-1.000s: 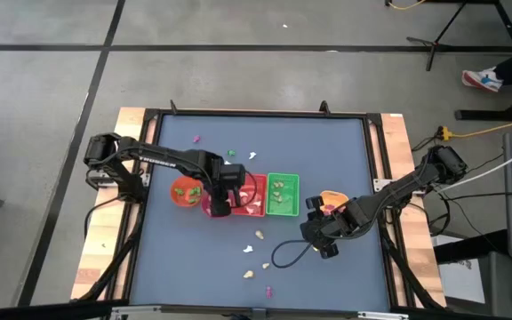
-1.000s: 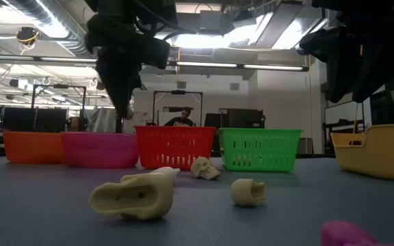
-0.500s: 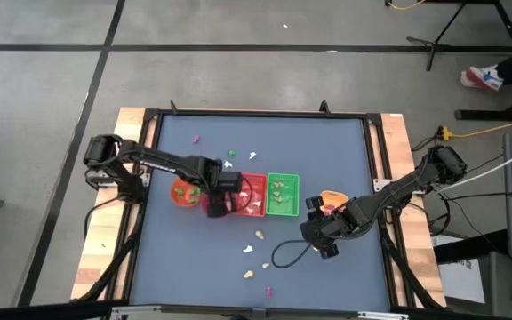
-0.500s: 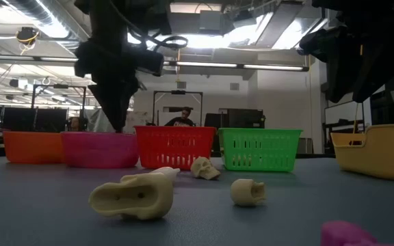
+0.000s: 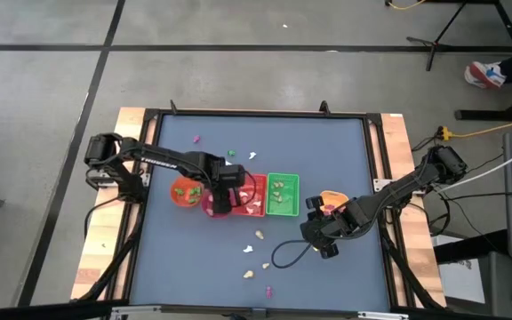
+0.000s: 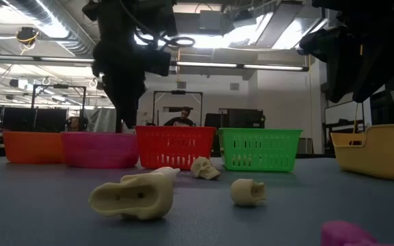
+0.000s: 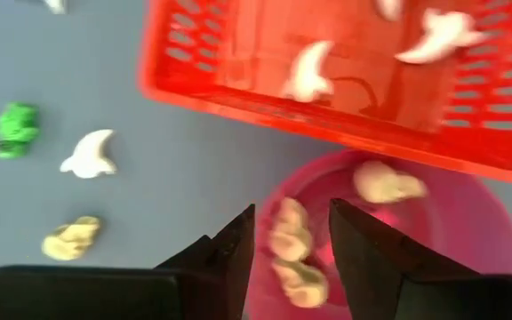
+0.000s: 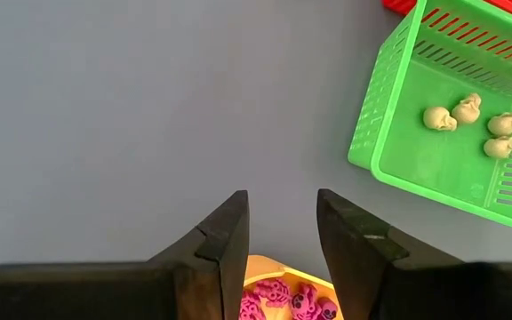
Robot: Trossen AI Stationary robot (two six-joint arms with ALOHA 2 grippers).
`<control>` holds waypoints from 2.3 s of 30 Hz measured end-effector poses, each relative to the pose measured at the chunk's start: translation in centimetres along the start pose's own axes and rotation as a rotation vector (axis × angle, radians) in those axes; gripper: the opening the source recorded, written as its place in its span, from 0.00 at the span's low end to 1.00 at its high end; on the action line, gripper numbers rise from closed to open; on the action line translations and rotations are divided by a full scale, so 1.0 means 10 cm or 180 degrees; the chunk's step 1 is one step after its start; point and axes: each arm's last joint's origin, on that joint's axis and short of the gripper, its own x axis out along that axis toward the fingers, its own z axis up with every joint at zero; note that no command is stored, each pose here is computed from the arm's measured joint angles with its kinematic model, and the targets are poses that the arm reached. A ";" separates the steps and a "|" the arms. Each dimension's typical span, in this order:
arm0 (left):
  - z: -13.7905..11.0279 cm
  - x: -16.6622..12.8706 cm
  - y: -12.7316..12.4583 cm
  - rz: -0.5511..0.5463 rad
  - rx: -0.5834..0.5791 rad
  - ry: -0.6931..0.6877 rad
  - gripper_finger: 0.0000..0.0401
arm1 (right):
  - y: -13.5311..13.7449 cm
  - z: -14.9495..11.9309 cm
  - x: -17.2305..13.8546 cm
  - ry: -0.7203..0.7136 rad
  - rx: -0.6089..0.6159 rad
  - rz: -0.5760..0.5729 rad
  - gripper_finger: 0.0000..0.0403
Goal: Sort Halloween decoration
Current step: Put the white ghost toy into the red bin
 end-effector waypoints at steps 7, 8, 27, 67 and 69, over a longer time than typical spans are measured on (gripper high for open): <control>0.03 0.03 0.28 0.0238 -0.0087 0.0007 0.30 | 0.00 0.00 0.00 0.0000 -0.0001 0.0000 0.33; 0.03 0.03 0.33 0.0250 -0.0085 0.0008 0.30 | 0.00 0.00 0.00 0.0000 -0.0001 0.0001 0.33; 0.13 0.07 1.04 0.0271 -0.0403 -0.0433 0.33 | 0.00 0.00 0.00 0.0000 -0.0003 0.0001 0.33; 0.08 0.53 1.26 -0.0095 -0.0266 -0.0018 0.46 | 0.00 0.00 0.00 -0.0009 0.0000 0.0003 0.33; 0.08 0.53 1.26 -0.0093 -0.0228 -0.0026 0.46 | 0.00 0.00 0.00 -0.0009 0.0000 0.0003 0.33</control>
